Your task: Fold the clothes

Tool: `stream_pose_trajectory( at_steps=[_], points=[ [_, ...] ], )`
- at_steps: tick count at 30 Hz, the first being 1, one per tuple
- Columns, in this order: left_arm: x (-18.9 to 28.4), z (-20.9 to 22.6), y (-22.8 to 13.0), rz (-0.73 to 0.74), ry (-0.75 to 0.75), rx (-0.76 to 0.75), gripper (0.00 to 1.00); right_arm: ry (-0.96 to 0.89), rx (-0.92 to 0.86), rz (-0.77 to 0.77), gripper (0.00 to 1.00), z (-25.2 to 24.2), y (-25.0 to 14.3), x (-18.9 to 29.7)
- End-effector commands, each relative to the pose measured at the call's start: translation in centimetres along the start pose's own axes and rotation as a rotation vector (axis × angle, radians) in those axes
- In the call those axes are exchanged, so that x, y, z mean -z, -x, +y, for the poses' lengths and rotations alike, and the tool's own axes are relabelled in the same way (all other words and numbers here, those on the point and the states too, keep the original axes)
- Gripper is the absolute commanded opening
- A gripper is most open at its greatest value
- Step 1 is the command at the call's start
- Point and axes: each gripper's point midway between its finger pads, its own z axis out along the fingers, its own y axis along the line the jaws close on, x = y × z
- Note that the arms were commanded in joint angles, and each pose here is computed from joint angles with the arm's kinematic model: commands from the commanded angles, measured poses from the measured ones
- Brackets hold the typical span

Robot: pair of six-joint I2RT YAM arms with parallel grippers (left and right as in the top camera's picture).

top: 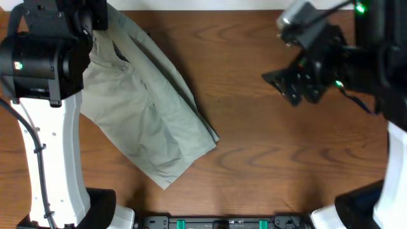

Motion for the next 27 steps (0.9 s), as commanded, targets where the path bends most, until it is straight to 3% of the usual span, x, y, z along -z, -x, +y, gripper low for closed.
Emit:
stream_pose_trajectory(
  at_steps=[1, 3, 7, 11, 14, 17, 19, 20, 27],
  points=[
    [1.0, 0.5, 0.8, -0.035, 0.003, 0.018, 0.07, -0.083, -0.086, 0.153, 0.9, -1.3, -2.9, -2.1],
    [1.0, 0.5, 0.8, -0.035, 0.003, 0.018, 0.07, -0.074, -0.114, 0.207, 0.91, -1.1, -4.5, -2.9],
    [1.0, 0.5, 0.8, -0.036, 0.004, 0.019, 0.07, 0.014, -0.187, 0.382, 0.92, -0.5, -9.3, -9.0],
    [1.0, 0.5, 0.8, -0.035, 0.003, 0.019, 0.07, 0.342, -0.216, 0.357, 0.99, 4.3, -12.1, -16.6],
    [1.0, 0.4, 0.8, -0.036, 0.002, 0.019, 0.07, 0.41, -0.238, 0.394, 0.99, 5.8, -16.3, -21.7],
    [1.0, 0.0, 0.8, -0.037, -0.027, 0.017, 0.07, 0.487, -0.243, 0.399, 0.89, 7.7, -19.2, -25.1],
    [1.0, -0.2, 0.8, -0.038, -0.035, 0.017, 0.07, 0.542, -0.23, 0.419, 0.74, 9.3, -20.8, -26.3],
    [1.0, -0.2, 0.8, -0.037, -0.035, 0.017, 0.07, 0.56, -0.225, 0.437, 0.71, 10.1, -21.5, -26.9],
    [1.0, -0.2, 0.5, -0.023, -0.036, 0.015, 0.07, 0.645, -0.083, 0.46, 0.68, 14.6, -22.8, -29.7]
  ],
)
